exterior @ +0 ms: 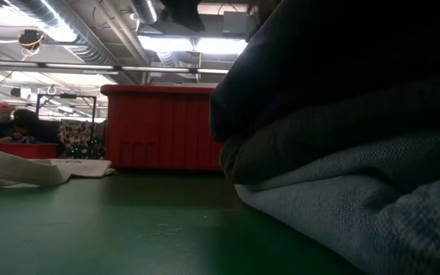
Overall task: Fold Laundry from Bin
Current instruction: Remove the brown shorts from the red bin
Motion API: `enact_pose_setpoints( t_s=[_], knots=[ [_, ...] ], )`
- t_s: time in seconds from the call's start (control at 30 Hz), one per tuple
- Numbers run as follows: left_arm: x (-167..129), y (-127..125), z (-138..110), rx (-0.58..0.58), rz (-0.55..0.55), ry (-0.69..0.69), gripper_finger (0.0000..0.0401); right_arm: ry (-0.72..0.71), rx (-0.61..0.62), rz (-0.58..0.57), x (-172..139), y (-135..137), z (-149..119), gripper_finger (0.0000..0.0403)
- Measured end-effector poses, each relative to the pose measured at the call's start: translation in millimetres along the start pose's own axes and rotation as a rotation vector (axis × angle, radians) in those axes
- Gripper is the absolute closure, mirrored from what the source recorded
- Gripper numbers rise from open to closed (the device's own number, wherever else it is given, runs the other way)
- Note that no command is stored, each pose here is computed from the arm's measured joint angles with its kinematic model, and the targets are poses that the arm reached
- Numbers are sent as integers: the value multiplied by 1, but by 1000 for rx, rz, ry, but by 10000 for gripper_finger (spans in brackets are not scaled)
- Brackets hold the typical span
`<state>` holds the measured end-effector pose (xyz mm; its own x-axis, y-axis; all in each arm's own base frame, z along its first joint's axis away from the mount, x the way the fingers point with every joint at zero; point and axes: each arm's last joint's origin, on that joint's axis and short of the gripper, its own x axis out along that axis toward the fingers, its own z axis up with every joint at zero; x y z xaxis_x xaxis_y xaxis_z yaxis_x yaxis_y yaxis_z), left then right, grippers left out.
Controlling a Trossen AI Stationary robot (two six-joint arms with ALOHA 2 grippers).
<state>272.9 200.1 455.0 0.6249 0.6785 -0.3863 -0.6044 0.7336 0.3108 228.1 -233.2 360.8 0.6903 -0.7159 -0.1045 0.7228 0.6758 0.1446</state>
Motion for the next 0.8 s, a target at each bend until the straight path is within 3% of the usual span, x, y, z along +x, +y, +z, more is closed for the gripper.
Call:
enact_pose_setpoints(
  t_s=[0.17,0.4,0.8],
  knots=[
    [-1,-3,1,0,-8,-2,282,157,16,-86,47,-25,9,260],
    [-1,-4,1,-91,-9,1,282,406,38,-213,104,-58,15,260],
    [-1,-4,1,-98,-12,0,282,693,47,-351,157,-91,-27,260]
  ],
)
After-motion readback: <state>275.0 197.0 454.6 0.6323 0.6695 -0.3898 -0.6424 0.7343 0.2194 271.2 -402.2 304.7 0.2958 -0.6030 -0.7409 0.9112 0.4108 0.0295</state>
